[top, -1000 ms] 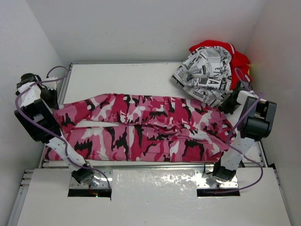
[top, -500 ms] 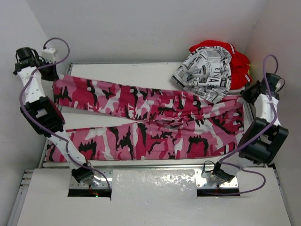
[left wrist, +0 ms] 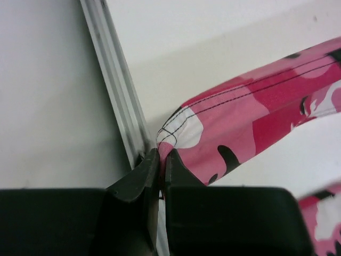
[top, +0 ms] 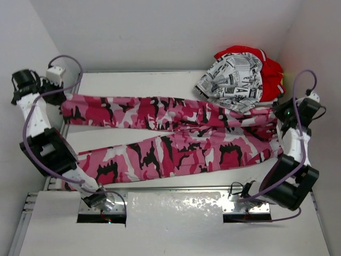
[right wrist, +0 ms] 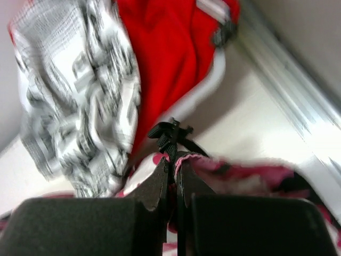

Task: Fold and stack the trousers
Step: Fold the trousers

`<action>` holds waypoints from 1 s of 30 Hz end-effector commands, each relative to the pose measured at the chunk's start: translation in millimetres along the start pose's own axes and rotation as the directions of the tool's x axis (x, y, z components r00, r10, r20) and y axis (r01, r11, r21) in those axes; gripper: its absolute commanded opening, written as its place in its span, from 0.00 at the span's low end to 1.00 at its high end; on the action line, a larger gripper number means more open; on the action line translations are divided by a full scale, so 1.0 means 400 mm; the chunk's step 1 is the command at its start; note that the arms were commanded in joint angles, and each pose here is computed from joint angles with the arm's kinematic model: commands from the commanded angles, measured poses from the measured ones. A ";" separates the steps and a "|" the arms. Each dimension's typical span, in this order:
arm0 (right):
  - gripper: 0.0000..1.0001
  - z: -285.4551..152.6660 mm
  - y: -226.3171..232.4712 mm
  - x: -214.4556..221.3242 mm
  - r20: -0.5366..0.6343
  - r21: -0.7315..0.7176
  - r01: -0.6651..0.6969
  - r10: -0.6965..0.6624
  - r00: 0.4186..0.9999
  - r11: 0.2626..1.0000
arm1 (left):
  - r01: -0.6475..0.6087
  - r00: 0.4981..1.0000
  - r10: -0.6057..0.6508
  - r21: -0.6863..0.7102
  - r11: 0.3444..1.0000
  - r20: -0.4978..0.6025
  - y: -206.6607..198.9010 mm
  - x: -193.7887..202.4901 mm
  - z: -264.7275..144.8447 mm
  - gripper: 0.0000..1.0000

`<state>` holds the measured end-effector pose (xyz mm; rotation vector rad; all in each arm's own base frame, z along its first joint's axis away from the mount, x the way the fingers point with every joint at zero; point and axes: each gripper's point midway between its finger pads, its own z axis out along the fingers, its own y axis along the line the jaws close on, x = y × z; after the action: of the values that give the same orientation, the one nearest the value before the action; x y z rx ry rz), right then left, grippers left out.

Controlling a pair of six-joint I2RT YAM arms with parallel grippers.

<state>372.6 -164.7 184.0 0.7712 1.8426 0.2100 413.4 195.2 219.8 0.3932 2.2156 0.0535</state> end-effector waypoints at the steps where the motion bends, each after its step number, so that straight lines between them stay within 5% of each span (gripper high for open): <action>1: 0.00 -0.044 -0.016 -0.012 0.141 -0.057 0.106 -0.097 0.985 0.993 | -0.054 0.995 0.064 -0.141 0.989 0.070 0.055 0.049 -0.157 0.00; 4: 0.00 -0.087 -0.051 -0.084 0.307 -0.056 0.018 0.000 0.952 0.998 | -0.053 0.995 0.064 -0.153 0.987 0.072 0.072 0.100 -0.218 0.00; 8: 0.00 -0.062 -0.004 -0.117 0.308 -0.155 -0.002 0.050 0.950 0.988 | -0.085 0.995 0.090 -0.119 0.989 0.036 0.040 0.132 -0.234 0.00; 15: 0.00 -0.028 -0.006 -0.200 0.342 -0.155 -0.054 0.105 0.934 0.986 | -0.099 0.985 0.118 -0.144 0.985 0.126 0.055 0.067 -0.281 0.00; 30: 0.00 -0.053 -0.111 0.010 0.299 -0.056 -0.196 0.204 0.932 0.979 | -0.076 0.977 0.070 -0.025 0.997 -0.199 -0.138 0.441 -0.351 0.00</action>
<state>331.0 -172.2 133.7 0.9623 1.6009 0.2982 205.2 201.2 162.2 0.3763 2.3804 0.0853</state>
